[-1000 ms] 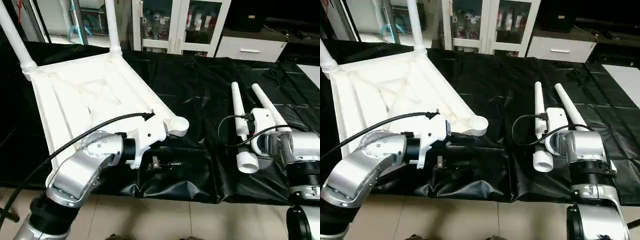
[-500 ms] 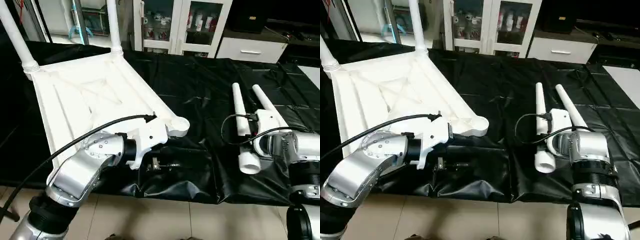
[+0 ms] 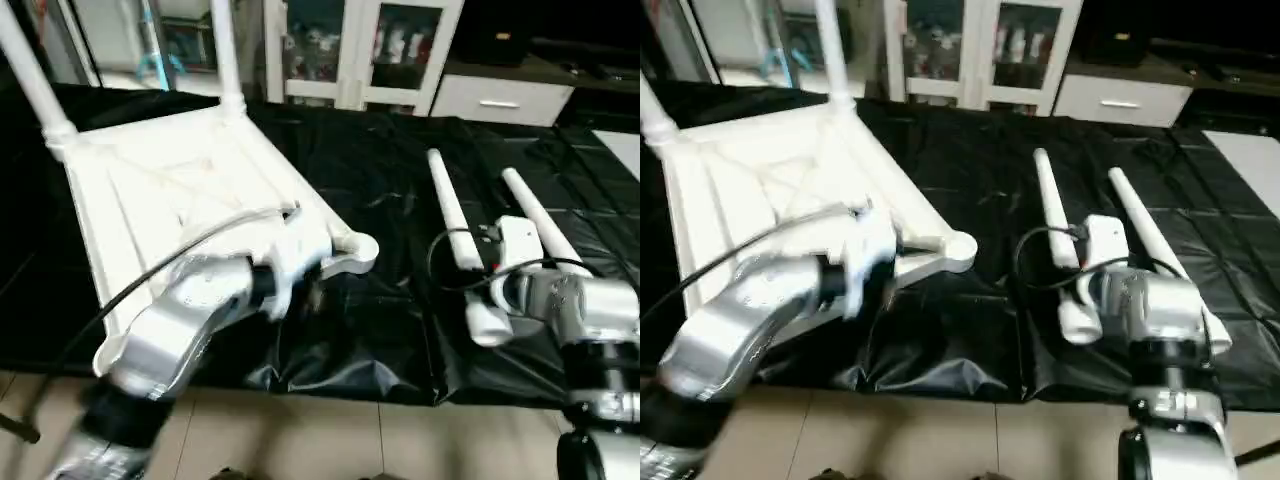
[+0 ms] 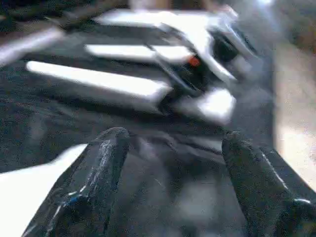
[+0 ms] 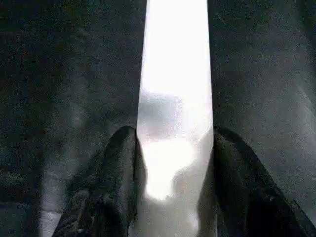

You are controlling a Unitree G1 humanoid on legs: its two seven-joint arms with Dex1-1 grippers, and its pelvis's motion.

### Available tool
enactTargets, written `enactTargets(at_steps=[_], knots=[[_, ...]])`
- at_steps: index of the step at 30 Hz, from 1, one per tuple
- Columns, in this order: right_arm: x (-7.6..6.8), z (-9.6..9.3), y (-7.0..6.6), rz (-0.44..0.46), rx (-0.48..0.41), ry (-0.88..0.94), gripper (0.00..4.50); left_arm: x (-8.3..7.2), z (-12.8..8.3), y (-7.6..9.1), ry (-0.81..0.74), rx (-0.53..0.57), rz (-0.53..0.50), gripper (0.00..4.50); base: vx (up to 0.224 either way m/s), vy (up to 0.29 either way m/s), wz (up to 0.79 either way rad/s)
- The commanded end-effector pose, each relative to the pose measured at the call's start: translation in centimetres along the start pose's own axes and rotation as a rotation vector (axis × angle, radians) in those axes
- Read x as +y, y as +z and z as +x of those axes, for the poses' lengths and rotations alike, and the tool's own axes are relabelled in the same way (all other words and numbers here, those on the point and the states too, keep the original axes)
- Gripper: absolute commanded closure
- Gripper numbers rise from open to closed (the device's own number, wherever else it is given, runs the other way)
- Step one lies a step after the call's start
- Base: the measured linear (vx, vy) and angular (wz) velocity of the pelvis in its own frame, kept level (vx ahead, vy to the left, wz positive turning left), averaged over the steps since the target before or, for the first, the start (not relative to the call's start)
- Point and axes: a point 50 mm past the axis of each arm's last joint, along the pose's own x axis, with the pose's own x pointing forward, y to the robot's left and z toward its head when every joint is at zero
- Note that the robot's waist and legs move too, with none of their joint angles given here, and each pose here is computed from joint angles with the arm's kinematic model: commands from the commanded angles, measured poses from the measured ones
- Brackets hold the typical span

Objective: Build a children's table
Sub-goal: Pick table leg

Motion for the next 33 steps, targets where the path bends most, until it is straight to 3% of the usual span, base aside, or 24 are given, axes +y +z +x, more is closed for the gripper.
enactTargets(at_steps=[1,3,5,8,10,12,14,20,33], knots=[[1.4,-1.2,2.9,-0.052,-0.192,0.078,2.66,1.5,0.2,1.5,0.120,-0.073,-0.016,1.02,0.000,0.000,0.00],[3.7,-2.5,4.5,-0.112,-0.347,0.218,2.66,2.8,0.7,2.7,0.233,-0.163,-0.132,1.02,0.000,0.000,0.00],[5.2,-3.2,5.3,-0.135,-0.436,0.313,2.66,3.2,1.2,3.4,0.260,-0.226,-0.243,1.02,0.000,0.000,0.00],[6.9,-3.9,5.8,-0.168,-0.509,0.407,2.66,3.0,2.0,4.0,0.235,-0.273,-0.335,1.02,0.000,0.000,0.00],[7.3,-4.1,5.7,-0.186,-0.522,0.424,2.66,3.0,2.2,4.2,0.230,-0.286,-0.350,1.02,0.000,0.000,0.00],[9.0,-4.9,5.3,-0.276,-0.563,0.517,2.66,2.9,3.1,5.0,0.199,-0.329,-0.436,1.02,0.000,0.000,0.00],[9.7,-5.2,4.9,-0.317,-0.576,0.552,2.66,3.0,3.4,5.3,0.196,-0.337,-0.457,1.02,0.000,0.000,0.00],[10.8,-5.6,4.5,-0.369,-0.600,0.609,2.67,3.5,3.5,5.4,0.212,-0.344,-0.499,1.02,0.000,0.000,0.00],[11.1,-5.8,4.0,-0.437,-0.636,0.591,2.67,5.1,3.7,4.3,0.342,-0.327,-0.614,1.02,0.000,0.000,0.00]])
